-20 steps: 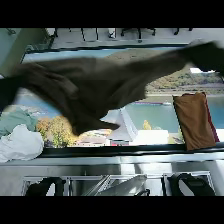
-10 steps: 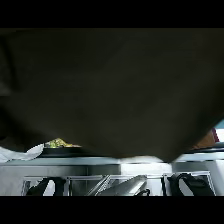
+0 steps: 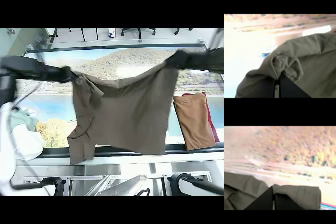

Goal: Fold the shirts.

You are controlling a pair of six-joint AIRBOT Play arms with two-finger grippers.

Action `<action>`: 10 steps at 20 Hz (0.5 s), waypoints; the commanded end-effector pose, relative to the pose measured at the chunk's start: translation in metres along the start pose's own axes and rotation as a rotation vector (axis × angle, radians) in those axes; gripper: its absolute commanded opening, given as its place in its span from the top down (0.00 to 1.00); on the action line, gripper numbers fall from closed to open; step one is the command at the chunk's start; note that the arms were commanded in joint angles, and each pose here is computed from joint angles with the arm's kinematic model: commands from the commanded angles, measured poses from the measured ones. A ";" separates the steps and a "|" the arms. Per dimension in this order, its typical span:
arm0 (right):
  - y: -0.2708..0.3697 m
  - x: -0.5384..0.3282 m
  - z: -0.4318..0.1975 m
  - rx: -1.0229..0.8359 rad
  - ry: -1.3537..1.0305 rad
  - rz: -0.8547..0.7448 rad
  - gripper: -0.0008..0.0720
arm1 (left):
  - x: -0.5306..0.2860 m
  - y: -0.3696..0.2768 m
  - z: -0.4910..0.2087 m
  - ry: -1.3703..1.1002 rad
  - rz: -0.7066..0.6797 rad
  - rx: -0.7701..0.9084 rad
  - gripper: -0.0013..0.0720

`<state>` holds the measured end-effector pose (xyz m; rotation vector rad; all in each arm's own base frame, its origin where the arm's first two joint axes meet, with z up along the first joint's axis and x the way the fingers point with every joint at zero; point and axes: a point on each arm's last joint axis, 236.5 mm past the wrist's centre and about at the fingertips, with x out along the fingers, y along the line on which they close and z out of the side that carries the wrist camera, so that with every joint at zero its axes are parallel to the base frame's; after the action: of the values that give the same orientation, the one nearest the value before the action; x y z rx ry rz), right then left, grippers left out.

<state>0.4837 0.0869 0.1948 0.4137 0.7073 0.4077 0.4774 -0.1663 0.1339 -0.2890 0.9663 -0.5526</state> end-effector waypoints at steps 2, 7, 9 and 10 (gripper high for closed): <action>-0.110 0.125 -0.070 0.208 0.133 -0.103 0.96 | 0.142 0.090 -0.011 0.114 0.012 -0.129 0.96; -0.136 0.152 -0.107 0.285 0.226 -0.106 0.46 | 0.155 0.100 -0.005 0.170 -0.080 -0.164 0.02; -0.137 0.124 -0.103 0.266 0.279 -0.097 0.26 | 0.120 0.107 -0.004 0.192 -0.076 -0.169 0.02; -0.140 0.103 -0.103 0.252 0.315 -0.105 0.26 | 0.097 0.111 -0.006 0.205 -0.073 -0.181 0.02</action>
<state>0.5376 0.0598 -0.0027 0.5816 0.9993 0.2694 0.5676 -0.1543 -0.0036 -0.4217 1.1561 -0.5558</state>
